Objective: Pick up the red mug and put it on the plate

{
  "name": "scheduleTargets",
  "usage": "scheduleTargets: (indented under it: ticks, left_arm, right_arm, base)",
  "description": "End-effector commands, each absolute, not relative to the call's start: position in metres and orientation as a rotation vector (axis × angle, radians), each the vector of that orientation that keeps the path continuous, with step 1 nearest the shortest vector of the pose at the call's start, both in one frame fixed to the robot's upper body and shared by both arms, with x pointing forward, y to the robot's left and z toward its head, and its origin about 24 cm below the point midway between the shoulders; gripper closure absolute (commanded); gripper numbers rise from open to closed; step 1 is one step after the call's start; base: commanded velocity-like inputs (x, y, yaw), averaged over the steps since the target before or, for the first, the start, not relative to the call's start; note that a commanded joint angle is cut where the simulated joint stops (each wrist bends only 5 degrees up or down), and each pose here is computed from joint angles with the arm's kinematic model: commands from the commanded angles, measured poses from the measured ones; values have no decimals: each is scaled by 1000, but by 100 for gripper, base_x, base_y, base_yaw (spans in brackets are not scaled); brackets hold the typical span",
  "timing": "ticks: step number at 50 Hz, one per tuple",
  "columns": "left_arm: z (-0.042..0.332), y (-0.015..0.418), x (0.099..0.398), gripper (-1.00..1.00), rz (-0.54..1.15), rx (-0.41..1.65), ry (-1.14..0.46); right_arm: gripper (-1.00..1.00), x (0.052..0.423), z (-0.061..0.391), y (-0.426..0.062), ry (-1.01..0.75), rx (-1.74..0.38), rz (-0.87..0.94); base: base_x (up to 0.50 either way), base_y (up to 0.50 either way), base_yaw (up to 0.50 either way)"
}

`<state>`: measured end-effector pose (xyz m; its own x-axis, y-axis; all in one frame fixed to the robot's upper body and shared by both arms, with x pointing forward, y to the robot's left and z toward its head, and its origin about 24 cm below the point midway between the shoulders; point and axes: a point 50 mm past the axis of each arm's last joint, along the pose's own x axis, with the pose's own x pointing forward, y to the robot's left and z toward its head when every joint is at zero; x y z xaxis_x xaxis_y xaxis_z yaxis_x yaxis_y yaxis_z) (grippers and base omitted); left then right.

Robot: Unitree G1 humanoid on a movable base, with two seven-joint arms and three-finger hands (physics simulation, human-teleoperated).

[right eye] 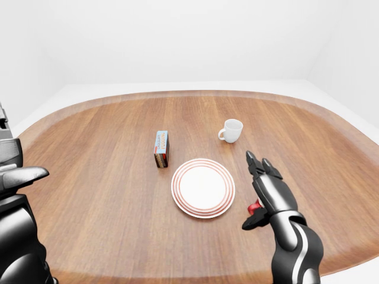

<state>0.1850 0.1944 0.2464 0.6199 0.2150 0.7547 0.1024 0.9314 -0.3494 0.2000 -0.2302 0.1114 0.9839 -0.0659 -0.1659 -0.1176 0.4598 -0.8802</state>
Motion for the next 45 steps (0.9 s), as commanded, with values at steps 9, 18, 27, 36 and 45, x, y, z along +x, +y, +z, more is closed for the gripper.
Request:
scheduleTargets:
  ticks: [9,18,27,36,45]
  left_arm:
    - [246,195,185,-100,68,-381,-905]
    - [246,195,186,-100,69,-381,-902]
    - [246,195,186,-100,69,-382,-902]
    - [246,195,185,-100,68,-380,-903]
    - [245,195,186,-100,69,-381,-900]
  right_arm:
    - [-100,203,110,-247,332,-1231,9]
    - [-100,207,101,-246,381,-1264,30]
    - [-100,209,84,-250,443,-1222,72]
    - [-100,218,67,-251,483,-1170,146]
    - [-100,222,69,-254,482,-1193,152]
  base:
    - [0,0,0]
    - [0,0,0]
    - [0,0,0]
    - [0,0,0]
    - [0,0,0]
